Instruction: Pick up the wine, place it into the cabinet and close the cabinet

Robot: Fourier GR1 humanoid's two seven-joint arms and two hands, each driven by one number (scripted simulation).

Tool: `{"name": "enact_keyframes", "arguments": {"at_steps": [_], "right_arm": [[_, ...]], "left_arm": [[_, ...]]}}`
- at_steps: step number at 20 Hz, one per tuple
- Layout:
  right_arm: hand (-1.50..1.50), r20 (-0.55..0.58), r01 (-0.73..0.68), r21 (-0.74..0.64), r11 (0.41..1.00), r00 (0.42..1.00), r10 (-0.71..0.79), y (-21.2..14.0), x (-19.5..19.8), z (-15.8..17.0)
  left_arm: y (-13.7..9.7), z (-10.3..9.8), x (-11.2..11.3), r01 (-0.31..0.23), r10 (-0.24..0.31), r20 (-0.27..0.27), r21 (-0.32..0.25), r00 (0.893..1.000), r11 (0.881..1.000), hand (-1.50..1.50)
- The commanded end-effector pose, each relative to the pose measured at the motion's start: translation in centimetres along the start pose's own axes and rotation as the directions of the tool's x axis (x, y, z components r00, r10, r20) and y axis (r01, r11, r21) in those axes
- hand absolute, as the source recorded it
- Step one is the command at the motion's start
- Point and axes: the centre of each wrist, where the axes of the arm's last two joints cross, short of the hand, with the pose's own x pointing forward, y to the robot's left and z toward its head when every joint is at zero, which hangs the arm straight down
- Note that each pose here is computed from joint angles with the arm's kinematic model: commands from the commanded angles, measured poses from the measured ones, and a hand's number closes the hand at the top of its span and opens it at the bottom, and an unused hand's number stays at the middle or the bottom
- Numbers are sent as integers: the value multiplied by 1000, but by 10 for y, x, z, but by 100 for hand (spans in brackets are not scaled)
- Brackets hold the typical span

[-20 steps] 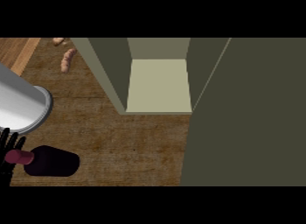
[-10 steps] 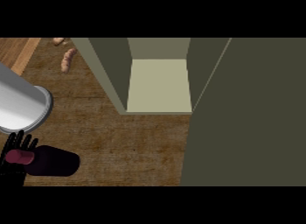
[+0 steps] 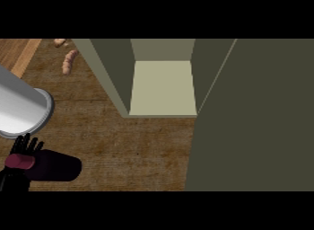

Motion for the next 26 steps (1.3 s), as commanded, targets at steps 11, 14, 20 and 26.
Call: {"name": "enact_keyframes", "arguments": {"at_steps": [11,14,20,26], "right_arm": [[-150,67,29,9,1000,997,-30,7,19,24],[-150,58,4,27,1000,998,-5,-5,26,33],[-150,60,9,16,1000,998,-10,-6,30,32],[-150,51,27,30,999,998,-28,0,23,15]], "left_arm": [[-20,-5,-19,-38,37,-38,-25,999,999,-150],[-3,-17,-40,-39,39,-27,-10,999,999,-150],[-9,-31,-33,-106,106,-13,-27,994,994,-150],[-26,-19,-61,-118,116,-26,-155,993,981,150]]}}
